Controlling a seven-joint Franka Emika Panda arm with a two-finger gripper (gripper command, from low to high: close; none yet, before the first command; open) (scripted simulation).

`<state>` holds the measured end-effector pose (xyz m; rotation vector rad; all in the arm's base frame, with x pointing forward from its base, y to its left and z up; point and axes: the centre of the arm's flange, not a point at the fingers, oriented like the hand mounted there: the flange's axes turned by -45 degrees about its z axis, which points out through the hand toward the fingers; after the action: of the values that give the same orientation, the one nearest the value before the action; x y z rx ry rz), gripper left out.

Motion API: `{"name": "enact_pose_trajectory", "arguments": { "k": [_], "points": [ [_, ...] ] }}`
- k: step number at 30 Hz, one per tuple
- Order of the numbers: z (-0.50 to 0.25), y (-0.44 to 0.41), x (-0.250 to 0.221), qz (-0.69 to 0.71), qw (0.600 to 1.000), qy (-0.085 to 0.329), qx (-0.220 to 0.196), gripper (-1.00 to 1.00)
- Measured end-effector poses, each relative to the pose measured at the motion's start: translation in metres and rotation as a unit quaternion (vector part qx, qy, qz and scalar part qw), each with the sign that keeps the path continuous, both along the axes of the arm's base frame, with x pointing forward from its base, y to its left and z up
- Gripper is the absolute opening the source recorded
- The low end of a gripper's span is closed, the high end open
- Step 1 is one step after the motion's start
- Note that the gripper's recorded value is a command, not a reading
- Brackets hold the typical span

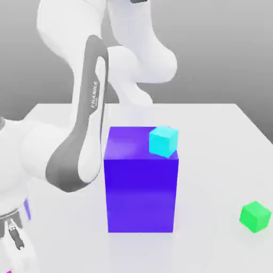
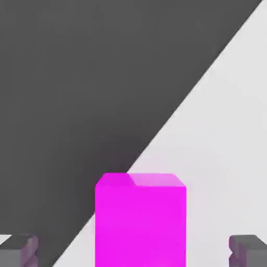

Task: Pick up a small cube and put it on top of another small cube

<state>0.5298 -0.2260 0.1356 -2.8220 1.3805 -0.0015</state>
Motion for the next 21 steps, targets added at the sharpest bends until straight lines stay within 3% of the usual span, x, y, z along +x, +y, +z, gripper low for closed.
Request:
{"name": "enact_pose_trajectory", "arguments": {
  "k": [6, 11, 16, 21],
  "points": [
    [-0.007, 0.000, 0.000, 0.000, 1.000, 0.000, 0.000, -1.00],
    [0.047, 0.005, 0.001, 0.005, 1.000, 0.000, 0.001, -1.00],
    [0.065, 0.130, 0.013, 0.138, 0.990, -0.001, 0.018, -1.00],
    [0.078, 0.256, -0.007, 0.280, 0.960, -0.001, 0.025, -1.00]
  ]
}}
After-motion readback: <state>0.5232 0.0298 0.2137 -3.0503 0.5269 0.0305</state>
